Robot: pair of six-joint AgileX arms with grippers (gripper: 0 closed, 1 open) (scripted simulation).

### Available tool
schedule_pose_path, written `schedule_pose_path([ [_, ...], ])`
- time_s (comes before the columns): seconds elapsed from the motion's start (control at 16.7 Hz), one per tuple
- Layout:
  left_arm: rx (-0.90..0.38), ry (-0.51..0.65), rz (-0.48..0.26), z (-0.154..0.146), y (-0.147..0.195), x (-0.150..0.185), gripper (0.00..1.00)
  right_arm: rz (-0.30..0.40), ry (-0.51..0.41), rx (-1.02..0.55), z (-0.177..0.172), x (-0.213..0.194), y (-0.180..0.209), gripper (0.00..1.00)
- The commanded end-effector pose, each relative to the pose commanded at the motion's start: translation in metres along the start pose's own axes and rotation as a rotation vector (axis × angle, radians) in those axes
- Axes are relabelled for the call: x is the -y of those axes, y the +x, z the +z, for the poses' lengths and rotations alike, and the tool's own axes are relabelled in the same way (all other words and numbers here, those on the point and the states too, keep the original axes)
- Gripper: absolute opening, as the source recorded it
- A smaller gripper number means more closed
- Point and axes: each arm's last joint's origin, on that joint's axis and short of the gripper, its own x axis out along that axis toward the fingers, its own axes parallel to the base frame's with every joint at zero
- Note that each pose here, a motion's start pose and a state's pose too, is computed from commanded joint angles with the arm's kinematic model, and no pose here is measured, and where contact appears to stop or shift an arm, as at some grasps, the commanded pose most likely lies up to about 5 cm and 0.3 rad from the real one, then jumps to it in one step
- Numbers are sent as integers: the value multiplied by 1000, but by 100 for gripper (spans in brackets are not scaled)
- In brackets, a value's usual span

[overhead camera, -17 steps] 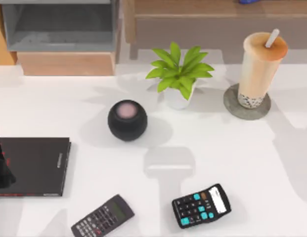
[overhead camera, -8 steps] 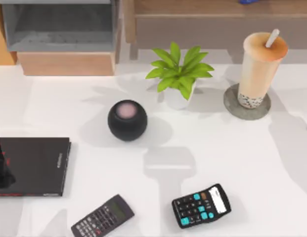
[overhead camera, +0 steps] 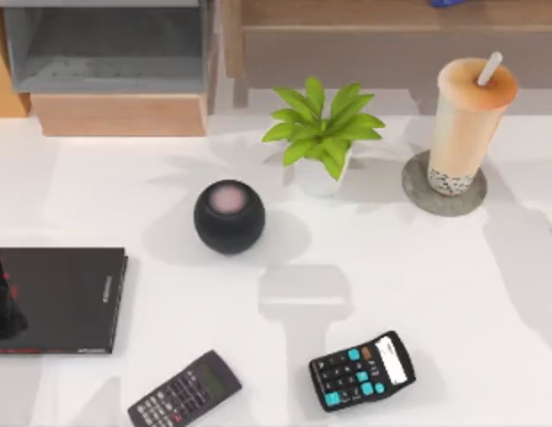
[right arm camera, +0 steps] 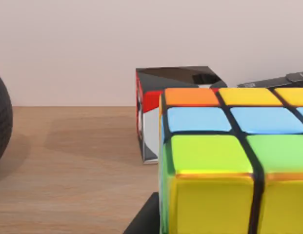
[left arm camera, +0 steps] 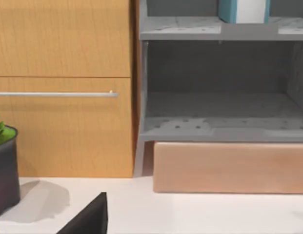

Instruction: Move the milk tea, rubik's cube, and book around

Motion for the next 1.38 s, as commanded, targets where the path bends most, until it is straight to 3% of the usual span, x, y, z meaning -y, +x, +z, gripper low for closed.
schedule_pose_path([
  [0.3, 0, 0, 0, 0, 0, 0, 100, 0, 0, 0, 0, 0, 0, 98],
  [0.36, 0, 0, 0, 0, 0, 0, 100, 0, 0, 0, 0, 0, 0, 100],
  [0.9, 0, 0, 0, 0, 0, 0, 100, 2, 1, 2, 1, -1, -1, 100],
  [1.38, 0, 0, 0, 0, 0, 0, 100, 2, 0, 0, 0, -1, -30, 100],
])
